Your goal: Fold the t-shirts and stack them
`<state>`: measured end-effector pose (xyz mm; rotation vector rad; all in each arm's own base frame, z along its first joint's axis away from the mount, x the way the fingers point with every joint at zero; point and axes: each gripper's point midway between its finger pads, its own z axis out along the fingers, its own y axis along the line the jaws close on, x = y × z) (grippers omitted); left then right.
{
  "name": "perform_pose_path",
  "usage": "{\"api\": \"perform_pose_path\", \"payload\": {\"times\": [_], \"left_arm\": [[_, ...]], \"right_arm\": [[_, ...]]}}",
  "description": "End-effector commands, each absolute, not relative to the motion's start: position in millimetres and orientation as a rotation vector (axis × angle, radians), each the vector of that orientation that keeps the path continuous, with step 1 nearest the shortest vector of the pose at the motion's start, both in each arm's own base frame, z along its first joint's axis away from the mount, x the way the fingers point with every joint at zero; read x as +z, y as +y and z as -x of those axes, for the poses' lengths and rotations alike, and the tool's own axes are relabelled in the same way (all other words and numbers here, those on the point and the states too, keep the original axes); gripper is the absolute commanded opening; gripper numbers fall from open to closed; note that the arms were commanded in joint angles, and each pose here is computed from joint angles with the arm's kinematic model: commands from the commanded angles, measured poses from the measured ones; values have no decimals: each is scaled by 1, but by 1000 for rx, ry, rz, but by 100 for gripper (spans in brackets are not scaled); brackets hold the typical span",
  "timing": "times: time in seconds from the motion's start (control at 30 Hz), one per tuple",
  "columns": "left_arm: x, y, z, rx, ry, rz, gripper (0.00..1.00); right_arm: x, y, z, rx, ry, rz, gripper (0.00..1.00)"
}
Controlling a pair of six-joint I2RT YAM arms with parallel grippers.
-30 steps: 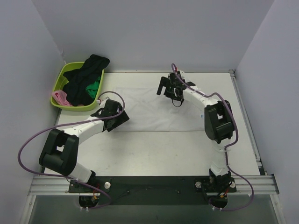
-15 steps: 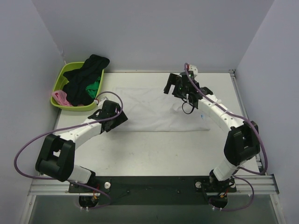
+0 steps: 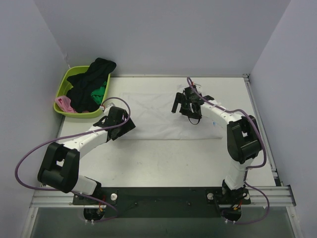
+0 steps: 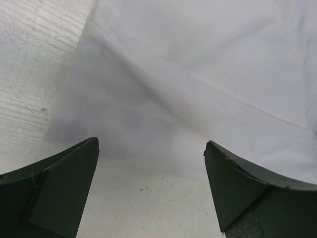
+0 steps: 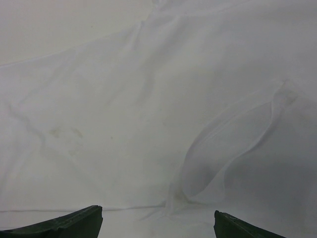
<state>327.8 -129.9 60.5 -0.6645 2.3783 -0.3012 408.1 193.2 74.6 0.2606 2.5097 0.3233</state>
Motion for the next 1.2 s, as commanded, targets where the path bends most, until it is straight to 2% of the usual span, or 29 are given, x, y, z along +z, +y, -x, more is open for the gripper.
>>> {"api": "perform_pose_path", "payload": {"times": [0.0,0.53,1.17], "left_arm": [[71,-127,-336,-302,2345,661,97],[60,-127,-337,-286,2364,668,97],[48,-120,-337,-253,2386,682,98]], "right_arm": [[77,198,-408,338,2534,-279,96],[40,194,-407,295,2618,-298,96],[29,213,-449,344,2588,-297,96]]}}
